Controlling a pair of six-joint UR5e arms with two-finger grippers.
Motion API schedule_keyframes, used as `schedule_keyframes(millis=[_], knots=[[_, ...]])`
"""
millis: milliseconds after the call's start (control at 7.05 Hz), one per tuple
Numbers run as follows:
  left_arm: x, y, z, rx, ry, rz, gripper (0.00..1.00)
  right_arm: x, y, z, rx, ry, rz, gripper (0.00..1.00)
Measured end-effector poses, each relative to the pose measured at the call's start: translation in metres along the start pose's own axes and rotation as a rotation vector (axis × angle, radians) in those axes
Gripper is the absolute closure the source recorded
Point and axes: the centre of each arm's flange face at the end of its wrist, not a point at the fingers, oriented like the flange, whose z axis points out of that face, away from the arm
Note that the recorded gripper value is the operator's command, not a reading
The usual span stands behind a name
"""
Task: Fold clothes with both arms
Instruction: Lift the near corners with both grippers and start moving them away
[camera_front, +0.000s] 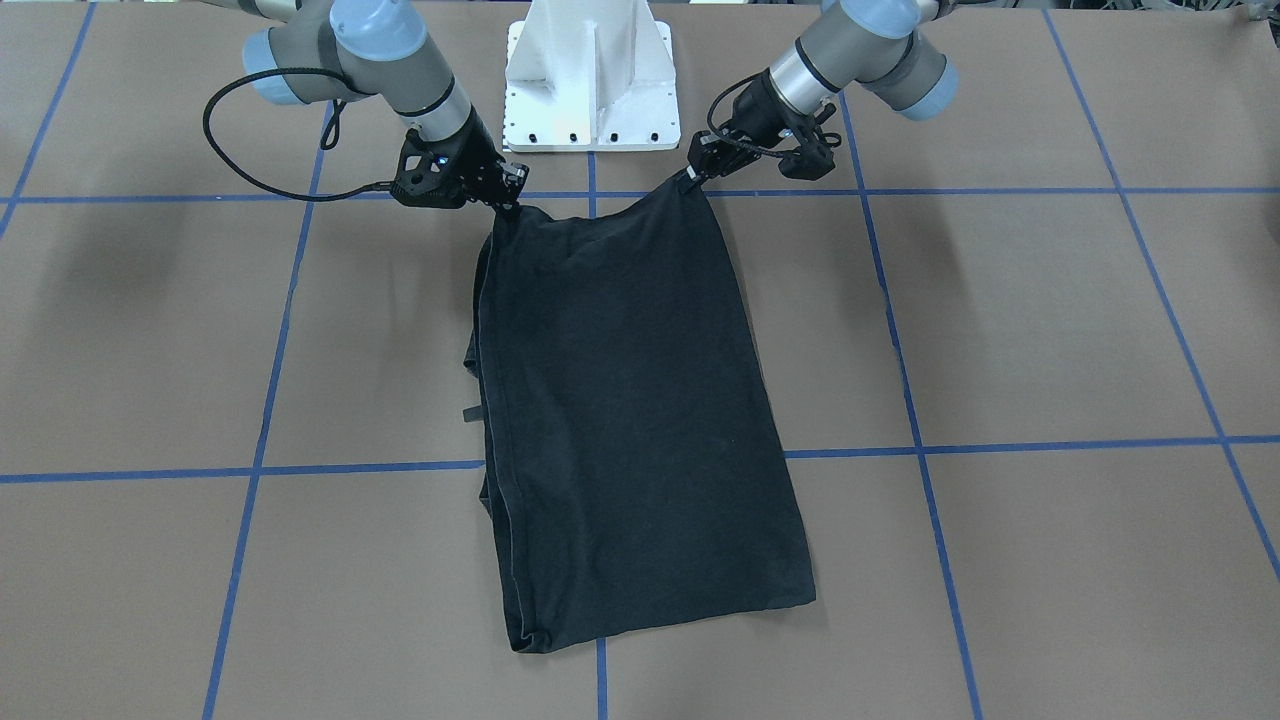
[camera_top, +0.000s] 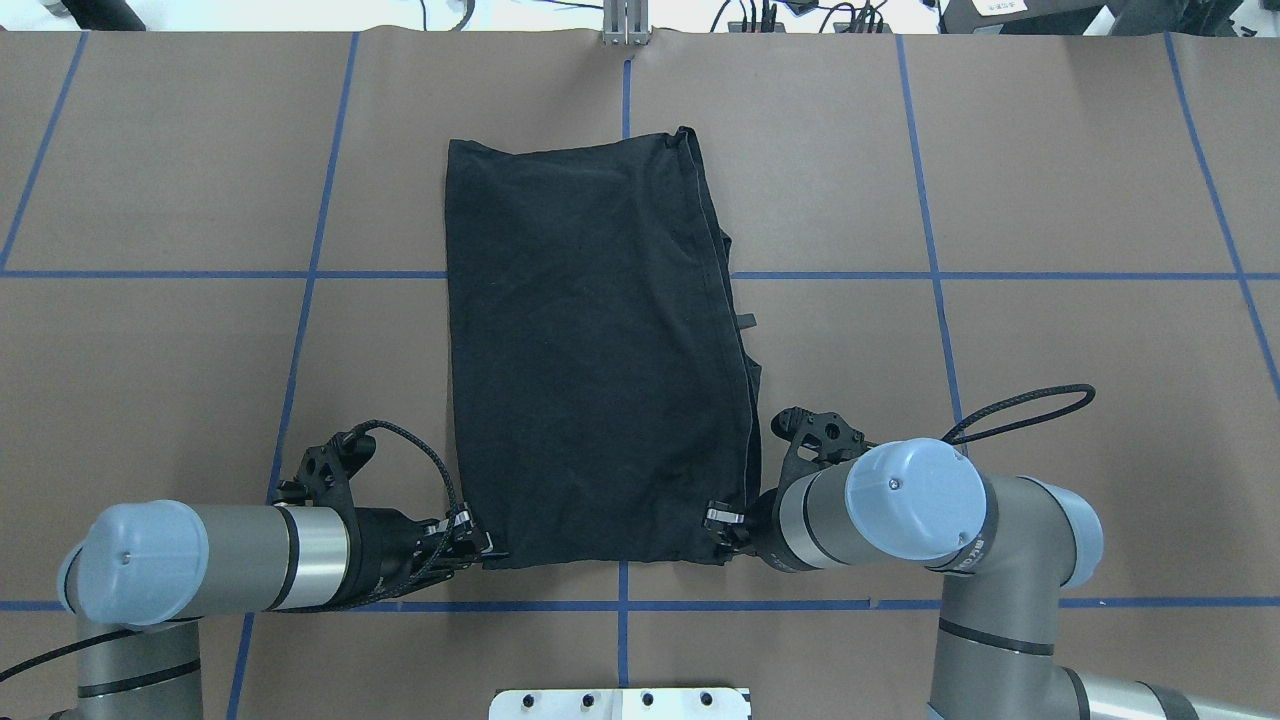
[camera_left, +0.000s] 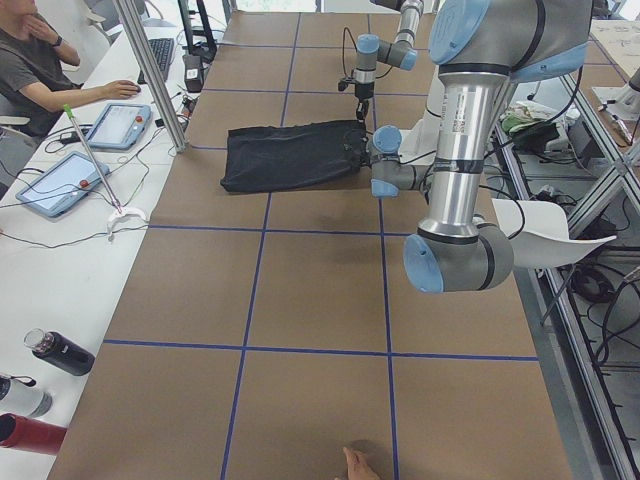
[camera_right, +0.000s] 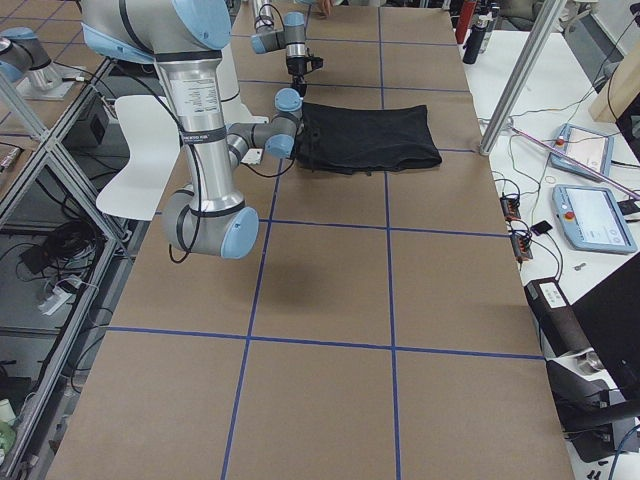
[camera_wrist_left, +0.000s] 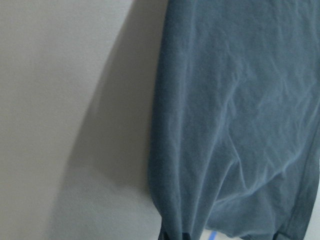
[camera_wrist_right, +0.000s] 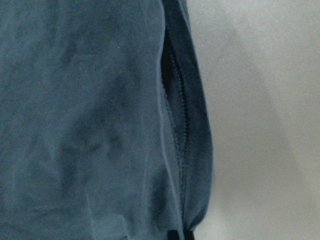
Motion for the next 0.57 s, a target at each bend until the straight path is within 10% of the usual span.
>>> schedule_keyframes(millis=[568], knots=[[-0.009,0.006,-0.028,-0.035,-0.014,0.001,1.0,0.027,0.023,-0.047,-0.16,-0.009,-0.01,1.0]])
